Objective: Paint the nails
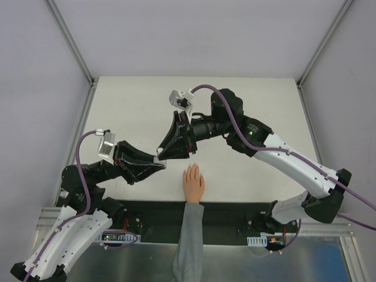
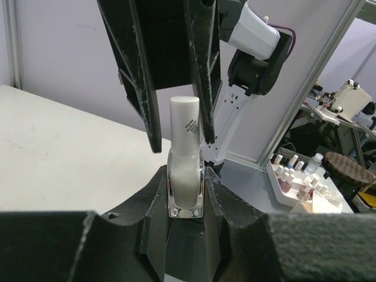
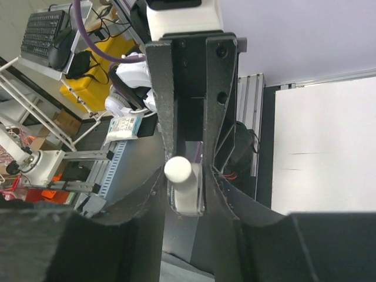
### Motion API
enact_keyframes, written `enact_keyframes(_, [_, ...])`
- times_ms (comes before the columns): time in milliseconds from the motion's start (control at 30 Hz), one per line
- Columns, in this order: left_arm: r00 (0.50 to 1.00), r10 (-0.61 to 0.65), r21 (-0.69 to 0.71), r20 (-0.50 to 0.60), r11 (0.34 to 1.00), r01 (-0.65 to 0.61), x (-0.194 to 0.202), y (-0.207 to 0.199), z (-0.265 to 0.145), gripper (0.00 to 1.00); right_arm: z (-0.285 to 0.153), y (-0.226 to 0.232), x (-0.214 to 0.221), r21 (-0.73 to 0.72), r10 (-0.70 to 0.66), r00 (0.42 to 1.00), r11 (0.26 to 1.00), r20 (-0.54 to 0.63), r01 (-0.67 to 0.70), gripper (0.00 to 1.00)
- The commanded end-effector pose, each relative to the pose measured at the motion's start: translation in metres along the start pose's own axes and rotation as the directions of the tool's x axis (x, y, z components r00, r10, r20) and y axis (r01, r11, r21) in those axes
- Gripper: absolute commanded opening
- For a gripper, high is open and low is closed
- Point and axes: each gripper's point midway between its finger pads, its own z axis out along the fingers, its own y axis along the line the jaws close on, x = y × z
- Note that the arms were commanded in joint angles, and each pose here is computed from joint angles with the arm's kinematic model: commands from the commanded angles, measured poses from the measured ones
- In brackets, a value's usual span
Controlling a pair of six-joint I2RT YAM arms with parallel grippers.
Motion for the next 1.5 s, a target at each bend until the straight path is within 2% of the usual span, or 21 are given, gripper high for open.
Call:
enact_keyframes(0, [0.994,0.087,0.053,0.071,0.994,-0.091,-0.028,-0.019,0.004,0.0,0.004,0.007,-0.006,-0.057,-0.039,0.999,0.998,0.022,0.04,0.32])
enact_keyframes(100, [0.993,0.098,0.034,0.066,0.994,-0.101,-0.03,-0.014,0.006,0.0,0.004,0.002,-0.005,-0.027,-0.036,0.999,0.999,0.028,0.036,0.16])
enact_keyframes(133, [0.991,0.114,0.024,0.065,0.993,-0.116,-0.031,-0.011,0.007,0.0,0.004,-0.001,-0.006,-0.004,-0.033,0.999,0.999,0.036,0.033,0.04])
enact_keyframes(200, [0.992,0.111,-0.018,0.058,0.994,-0.11,-0.029,-0.001,0.008,0.0,0.002,-0.006,-0.005,0.035,-0.026,0.999,0.999,0.042,0.025,0.01])
enact_keyframes(267, [0.984,0.154,-0.123,0.087,0.982,-0.142,-0.037,0.018,0.008,0.0,0.005,-0.021,-0.002,0.18,-0.046,0.997,0.983,0.058,0.035,0.01])
enact_keyframes(300, [0.987,0.141,-0.208,0.08,0.971,-0.122,-0.035,0.035,0.004,0.0,0.001,-0.033,0.013,0.317,-0.039,0.999,0.948,0.007,0.034,0.01])
enact_keyframes(333, [0.98,0.18,-0.274,0.083,0.95,-0.151,-0.039,0.047,0.002,0.0,-0.019,-0.067,0.008,0.703,-0.145,0.989,0.706,0.021,0.088,0.01])
enact_keyframes(367, [0.975,0.194,-0.378,0.105,0.915,-0.142,-0.046,0.067,-0.003,0.0,-0.036,-0.076,0.011,0.831,-0.156,0.987,0.553,0.034,0.059,0.01])
enact_keyframes(400, [0.974,0.208,-0.422,0.093,0.894,-0.151,-0.045,0.077,-0.006,0.0,-0.046,-0.082,0.021,0.894,-0.149,0.988,0.448,0.051,0.021,0.01])
enact_keyframes(433, [0.973,0.211,-0.444,0.094,0.884,-0.149,-0.044,0.083,-0.007,0.0,-0.041,-0.076,0.024,0.907,-0.16,0.983,0.42,0.092,-0.017,0.01])
enact_keyframes(500, [0.972,0.219,-0.473,0.083,0.867,-0.155,-0.044,0.093,-0.007,0.0,-0.031,-0.069,0.022,0.894,-0.152,0.983,0.447,0.106,-0.027,0.01])
enact_keyframes(600, [0.977,0.204,-0.444,0.068,0.883,-0.153,-0.038,0.089,-0.005,0.0,-0.018,-0.062,0.017,0.862,-0.167,0.985,0.503,0.032,0.057,0.04])
enact_keyframes(700, [0.985,0.165,-0.396,0.058,0.909,-0.129,-0.027,0.08,-0.005,0.0,-0.008,-0.044,0.008,0.767,-0.2,0.98,0.626,-0.019,0.143,0.33])
enact_keyframes(733, [0.987,0.149,-0.38,0.053,0.918,-0.118,-0.022,0.077,-0.005,0.0,-0.003,-0.037,0.006,0.704,-0.19,0.982,0.694,-0.024,0.151,0.47])
enact_keyframes(767, [0.988,0.143,-0.359,0.057,0.926,-0.113,-0.021,0.07,-0.007,0.0,-0.005,-0.032,0.006,0.666,-0.183,0.983,0.73,-0.027,0.154,0.55])
enact_keyframes(800, [0.992,0.116,-0.341,0.058,0.936,-0.09,-0.017,0.066,-0.007,0.0,0.005,-0.015,0.01,0.549,-0.166,0.985,0.82,-0.039,0.16,0.65])
enact_keyframes(933, [0.997,0.062,-0.215,0.037,0.975,-0.053,-0.006,0.034,-0.009,0.0,0.0,0.004,0.008,0.283,-0.127,0.991,0.949,-0.048,0.136,0.79])
enact_keyframes(1067, [0.999,0.022,-0.105,0.041,0.994,-0.017,-0.004,0.009,-0.009,0.0,-0.001,0.016,0.003,0.094,-0.092,0.994,0.991,-0.053,0.096,0.8])
enact_keyframes(1133, [1.0,0.009,-0.059,0.026,0.998,-0.007,0.0,0.001,-0.01,0.0,-0.001,0.01,-0.006,0.074,-0.075,0.997,0.994,-0.016,0.076,0.78])
enact_keyframes(1200, [1.0,-0.004,-0.047,0.025,0.999,0.006,0.0,-0.002,-0.01,0.0,-0.001,0.012,-0.008,0.008,-0.011,1.0,1.0,-0.003,0.011,0.73])
enact_keyframes(1467, [0.999,0.01,-0.036,0.047,0.999,-0.009,-0.007,-0.008,-0.01,0.0,0.01,0.021,-0.02,-0.135,0.006,1.0,0.991,0.029,-0.002,0.51])
